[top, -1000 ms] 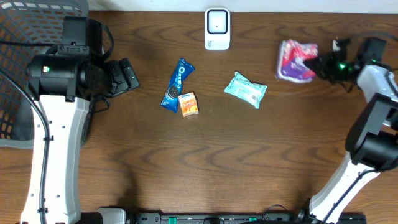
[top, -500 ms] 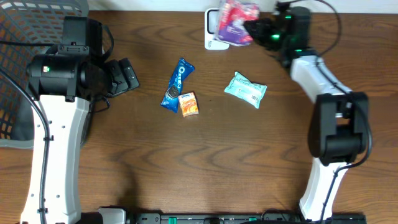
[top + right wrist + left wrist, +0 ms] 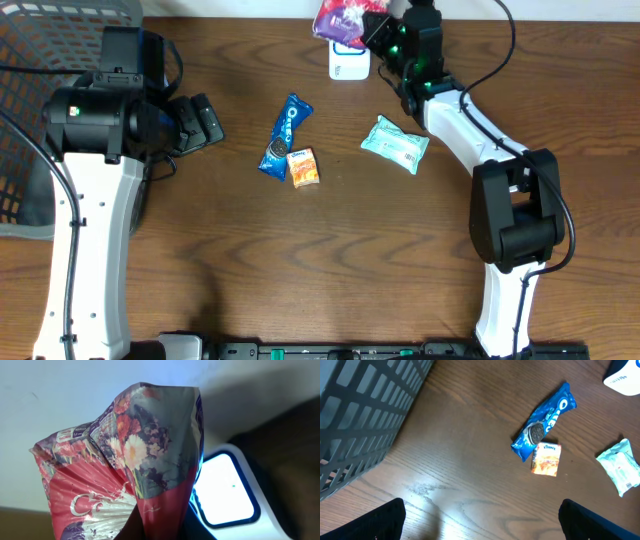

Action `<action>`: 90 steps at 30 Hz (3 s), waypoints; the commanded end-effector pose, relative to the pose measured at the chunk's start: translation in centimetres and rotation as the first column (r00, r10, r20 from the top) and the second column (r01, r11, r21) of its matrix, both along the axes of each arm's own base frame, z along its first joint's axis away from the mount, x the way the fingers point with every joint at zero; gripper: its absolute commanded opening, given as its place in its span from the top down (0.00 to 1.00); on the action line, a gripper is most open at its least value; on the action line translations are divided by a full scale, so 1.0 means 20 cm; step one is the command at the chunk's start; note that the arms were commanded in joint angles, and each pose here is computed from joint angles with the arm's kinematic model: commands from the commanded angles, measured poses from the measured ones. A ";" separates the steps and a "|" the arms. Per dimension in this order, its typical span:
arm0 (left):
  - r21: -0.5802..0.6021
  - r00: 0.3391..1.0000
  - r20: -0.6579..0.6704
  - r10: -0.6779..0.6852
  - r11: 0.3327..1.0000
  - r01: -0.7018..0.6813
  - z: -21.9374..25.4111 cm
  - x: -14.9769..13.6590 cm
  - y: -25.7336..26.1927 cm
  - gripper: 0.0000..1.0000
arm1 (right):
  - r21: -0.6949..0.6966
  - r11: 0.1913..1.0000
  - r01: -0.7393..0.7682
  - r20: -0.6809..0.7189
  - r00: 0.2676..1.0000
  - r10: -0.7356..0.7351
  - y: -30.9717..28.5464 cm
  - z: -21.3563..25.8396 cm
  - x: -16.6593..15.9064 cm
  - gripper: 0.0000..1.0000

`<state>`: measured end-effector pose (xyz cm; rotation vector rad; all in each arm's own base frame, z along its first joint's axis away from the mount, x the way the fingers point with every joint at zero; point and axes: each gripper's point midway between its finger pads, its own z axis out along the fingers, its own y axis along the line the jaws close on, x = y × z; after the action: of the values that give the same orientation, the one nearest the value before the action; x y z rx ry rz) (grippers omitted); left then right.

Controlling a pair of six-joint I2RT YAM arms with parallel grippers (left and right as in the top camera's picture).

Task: Scan the item barcode
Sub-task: 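Carry the Carefree pack to the white scanner and hold it there, then carry the Carefree pack away to the far right edge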

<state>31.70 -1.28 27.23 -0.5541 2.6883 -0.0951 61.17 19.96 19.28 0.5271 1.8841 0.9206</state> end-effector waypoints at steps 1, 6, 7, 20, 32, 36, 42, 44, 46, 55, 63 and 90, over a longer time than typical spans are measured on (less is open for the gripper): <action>0.017 1.000 -0.005 0.005 1.000 -0.005 0.00 0.00 0.02 0.02 | 0.011 0.998 0.055 0.008 0.998 -0.055 -0.02 0.01 0.04 0.93; 0.017 1.000 -0.005 0.005 1.000 -0.005 0.00 0.00 0.02 0.02 | -0.009 0.999 0.033 -0.017 0.999 -0.033 -0.01 -0.07 0.05 0.96; 0.018 1.000 -0.005 0.004 1.000 -0.004 0.00 0.00 0.02 0.02 | -0.015 1.000 0.027 -0.009 1.000 -0.027 -0.02 -0.06 0.05 0.97; 0.017 1.000 -0.005 0.005 1.000 -0.005 0.00 0.00 0.02 0.02 | -0.287 0.941 0.180 -0.062 0.977 -0.206 -0.78 0.19 0.07 0.99; 0.018 1.000 -0.005 0.004 1.000 -0.004 0.00 0.00 0.02 0.02 | -0.675 0.697 0.241 -0.391 0.685 -0.615 -2.05 -0.16 -0.53 0.99; 0.017 1.000 -0.005 0.005 1.000 -0.005 0.00 0.00 0.02 0.02 | -0.606 0.737 0.300 -0.438 0.648 -0.624 -2.30 -0.21 -0.67 0.99; 0.017 1.000 -0.005 0.005 1.000 -0.005 0.00 0.00 0.02 0.02 | -0.495 0.739 0.457 -0.485 0.559 -0.672 -2.57 -0.27 -0.86 0.99; 0.017 1.000 -0.005 0.005 1.000 -0.005 0.00 0.00 0.02 0.02 | -0.458 0.712 0.533 -0.504 0.503 -0.702 -2.65 -0.32 -0.92 0.99; 0.017 1.000 -0.005 0.005 1.000 -0.005 0.00 0.00 0.02 0.02 | -0.429 0.684 0.590 -0.516 0.462 -0.722 -2.70 -0.36 -0.96 0.99; 0.017 1.000 -0.005 0.005 1.000 -0.005 0.00 0.00 0.02 0.02 | -0.339 0.578 0.743 -0.447 0.413 -0.793 -2.84 -0.50 -0.98 0.98; 0.018 1.000 -0.005 0.004 1.000 -0.004 0.00 0.00 0.02 0.02 | -0.296 0.524 0.799 -0.414 0.387 -0.824 -2.86 -0.56 -0.98 0.84; 0.017 1.000 -0.005 0.005 1.000 -0.005 0.00 0.00 0.02 0.02 | -0.297 0.910 0.288 -0.038 0.949 -0.312 -2.15 0.43 -0.83 0.09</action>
<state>31.70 -1.28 27.22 -0.5542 2.6891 -0.0949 41.97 -29.71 27.30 1.0212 1.7757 0.1637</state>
